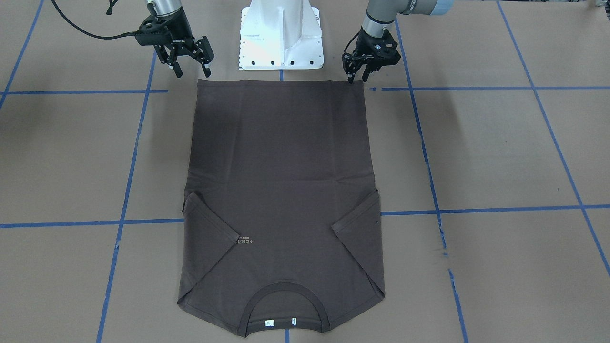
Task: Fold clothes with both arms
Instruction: 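Grasp the hem corners with both grippers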
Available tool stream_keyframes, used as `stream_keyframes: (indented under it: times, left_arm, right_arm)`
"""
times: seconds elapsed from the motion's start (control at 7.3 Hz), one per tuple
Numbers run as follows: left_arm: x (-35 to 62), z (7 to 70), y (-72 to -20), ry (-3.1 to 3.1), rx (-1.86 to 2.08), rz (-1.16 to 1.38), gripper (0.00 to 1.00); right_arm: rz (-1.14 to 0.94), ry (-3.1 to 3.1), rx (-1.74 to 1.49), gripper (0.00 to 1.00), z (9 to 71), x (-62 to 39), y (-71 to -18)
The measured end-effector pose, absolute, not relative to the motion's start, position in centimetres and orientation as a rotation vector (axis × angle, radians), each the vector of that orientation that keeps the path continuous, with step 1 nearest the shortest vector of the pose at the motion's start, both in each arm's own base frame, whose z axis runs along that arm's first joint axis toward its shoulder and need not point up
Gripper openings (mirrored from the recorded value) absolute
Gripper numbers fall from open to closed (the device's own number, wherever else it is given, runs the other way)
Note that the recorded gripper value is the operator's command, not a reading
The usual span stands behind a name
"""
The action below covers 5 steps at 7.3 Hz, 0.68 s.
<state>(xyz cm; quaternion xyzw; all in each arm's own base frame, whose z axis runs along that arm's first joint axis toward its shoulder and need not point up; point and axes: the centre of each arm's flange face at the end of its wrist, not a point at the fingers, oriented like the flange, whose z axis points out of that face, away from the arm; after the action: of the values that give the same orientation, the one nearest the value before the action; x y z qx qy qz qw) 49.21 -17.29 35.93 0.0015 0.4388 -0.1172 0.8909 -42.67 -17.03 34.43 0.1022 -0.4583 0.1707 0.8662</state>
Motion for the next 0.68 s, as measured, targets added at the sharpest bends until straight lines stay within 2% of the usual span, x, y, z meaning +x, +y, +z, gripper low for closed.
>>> stream_keyframes:
  times: [0.14, 0.41, 0.55, 0.68]
  left_arm:
    - [49.27, 35.82, -17.27, 0.913, 0.003, -0.244, 0.14]
    - [49.35, 35.63, -17.29, 0.918, 0.002, -0.247, 0.0]
    - [49.35, 35.6, -17.31, 0.919, 0.002, -0.247, 0.0]
    - [49.35, 35.58, -17.32, 0.919, 0.003, -0.249, 0.0]
  right_arm:
    - [0.358, -0.96, 0.214, 0.93, 34.42, -42.65, -17.03]
    - [0.359, -0.96, 0.217, 0.93, 34.41, -42.64, -17.06]
    - [0.359, -0.96, 0.218, 0.92, 34.41, -42.63, -17.07]
    - [0.359, -0.961, 0.218, 0.86, 34.41, -42.67, -16.99]
